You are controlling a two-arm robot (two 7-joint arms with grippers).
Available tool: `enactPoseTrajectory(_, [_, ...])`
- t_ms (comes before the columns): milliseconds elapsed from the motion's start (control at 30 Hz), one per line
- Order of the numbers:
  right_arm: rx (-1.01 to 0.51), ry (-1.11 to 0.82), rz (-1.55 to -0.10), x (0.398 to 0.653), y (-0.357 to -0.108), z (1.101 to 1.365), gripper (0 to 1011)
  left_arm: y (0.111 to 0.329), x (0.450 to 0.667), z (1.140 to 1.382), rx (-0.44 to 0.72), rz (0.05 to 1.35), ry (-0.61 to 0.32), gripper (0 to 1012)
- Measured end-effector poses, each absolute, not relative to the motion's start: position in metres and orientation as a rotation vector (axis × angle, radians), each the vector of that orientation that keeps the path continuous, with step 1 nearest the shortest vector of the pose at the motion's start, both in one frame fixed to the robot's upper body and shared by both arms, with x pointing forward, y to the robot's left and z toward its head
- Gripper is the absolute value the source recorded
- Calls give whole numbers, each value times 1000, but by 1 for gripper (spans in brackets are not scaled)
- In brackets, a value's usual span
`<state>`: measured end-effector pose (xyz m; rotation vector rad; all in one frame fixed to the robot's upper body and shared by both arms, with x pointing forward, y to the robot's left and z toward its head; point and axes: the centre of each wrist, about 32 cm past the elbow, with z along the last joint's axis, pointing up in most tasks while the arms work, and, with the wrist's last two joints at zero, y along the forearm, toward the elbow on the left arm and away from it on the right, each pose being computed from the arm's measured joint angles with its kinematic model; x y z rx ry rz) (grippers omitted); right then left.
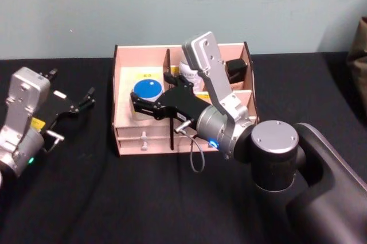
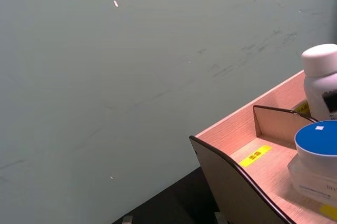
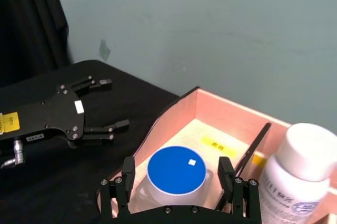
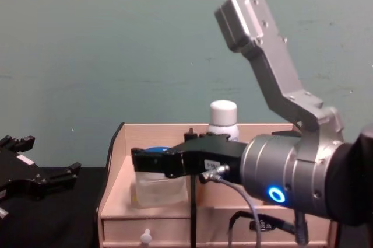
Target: Pick up the facial cleanser and watermelon frost from the table and place them into the tiered storage box.
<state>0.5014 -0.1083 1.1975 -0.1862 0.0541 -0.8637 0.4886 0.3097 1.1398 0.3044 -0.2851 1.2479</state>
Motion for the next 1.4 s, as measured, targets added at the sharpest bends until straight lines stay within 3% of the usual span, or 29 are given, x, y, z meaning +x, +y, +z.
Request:
enactPoseTrajectory(567, [-55, -155, -1079, 471, -137, 1217, 1002, 310, 489, 1140, 304, 1248, -285, 1001])
enactPoseTrajectory(967, [8, -164, -1264, 471, -168, 1218, 1002, 310, 489, 1140, 304, 1248, -285, 1001])
enactPoseTrajectory(1400, [-16, -128, -1423, 480, -199, 1199, 1002, 310, 489, 1140, 304, 1248, -285, 1001])
